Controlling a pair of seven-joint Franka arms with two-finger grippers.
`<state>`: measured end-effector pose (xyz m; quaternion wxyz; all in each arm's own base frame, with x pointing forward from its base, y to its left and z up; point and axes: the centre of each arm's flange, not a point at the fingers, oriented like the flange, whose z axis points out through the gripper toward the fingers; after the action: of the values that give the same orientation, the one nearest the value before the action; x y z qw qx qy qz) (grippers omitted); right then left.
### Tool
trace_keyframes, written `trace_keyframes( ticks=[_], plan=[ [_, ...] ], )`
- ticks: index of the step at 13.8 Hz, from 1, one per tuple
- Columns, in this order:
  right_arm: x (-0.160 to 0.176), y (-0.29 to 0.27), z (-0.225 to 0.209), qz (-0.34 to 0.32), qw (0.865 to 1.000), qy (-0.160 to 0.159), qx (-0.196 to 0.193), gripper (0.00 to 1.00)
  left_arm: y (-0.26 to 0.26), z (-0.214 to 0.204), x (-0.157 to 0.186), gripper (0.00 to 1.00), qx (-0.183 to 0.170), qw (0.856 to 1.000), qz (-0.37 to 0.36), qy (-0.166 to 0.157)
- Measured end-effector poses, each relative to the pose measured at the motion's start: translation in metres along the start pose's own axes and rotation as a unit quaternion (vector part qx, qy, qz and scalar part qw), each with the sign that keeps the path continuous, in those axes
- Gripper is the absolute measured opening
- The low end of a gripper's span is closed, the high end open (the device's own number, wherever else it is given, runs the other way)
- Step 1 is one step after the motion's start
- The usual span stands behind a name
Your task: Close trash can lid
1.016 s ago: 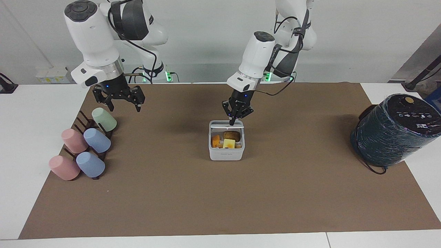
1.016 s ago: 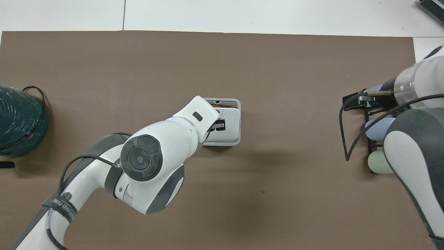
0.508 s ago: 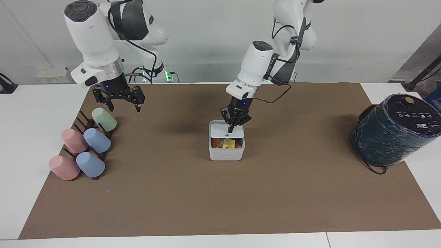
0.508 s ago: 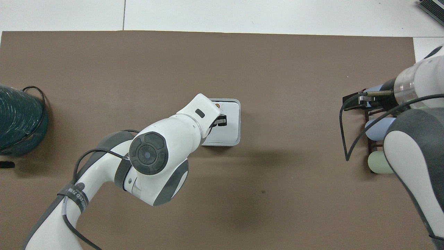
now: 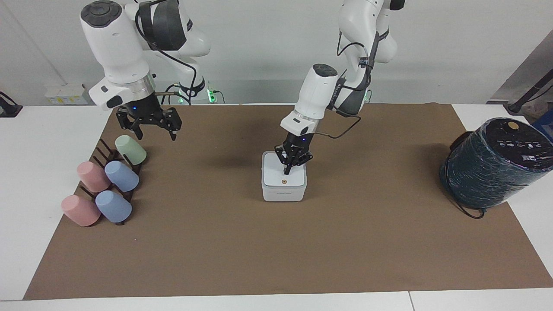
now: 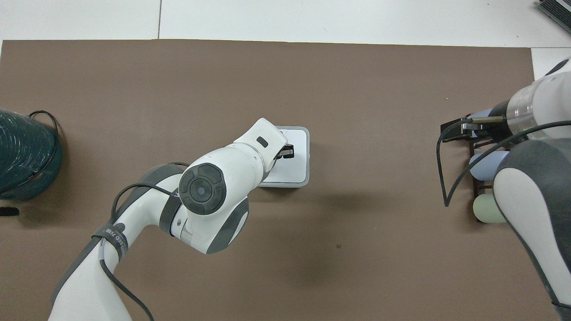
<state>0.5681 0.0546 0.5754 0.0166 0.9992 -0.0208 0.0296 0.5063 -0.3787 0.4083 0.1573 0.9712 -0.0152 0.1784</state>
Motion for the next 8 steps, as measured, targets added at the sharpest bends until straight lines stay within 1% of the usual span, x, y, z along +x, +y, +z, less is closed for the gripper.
trace_keyframes(
  ticks=[8],
  plan=[
    [0.0, 0.0, 0.0, 0.0, 1.0, 0.0, 0.0, 1.0, -0.0011, 0.0067, -0.0015, 0.01, 0.002, 1.0, 0.0, -0.004]
  ],
)
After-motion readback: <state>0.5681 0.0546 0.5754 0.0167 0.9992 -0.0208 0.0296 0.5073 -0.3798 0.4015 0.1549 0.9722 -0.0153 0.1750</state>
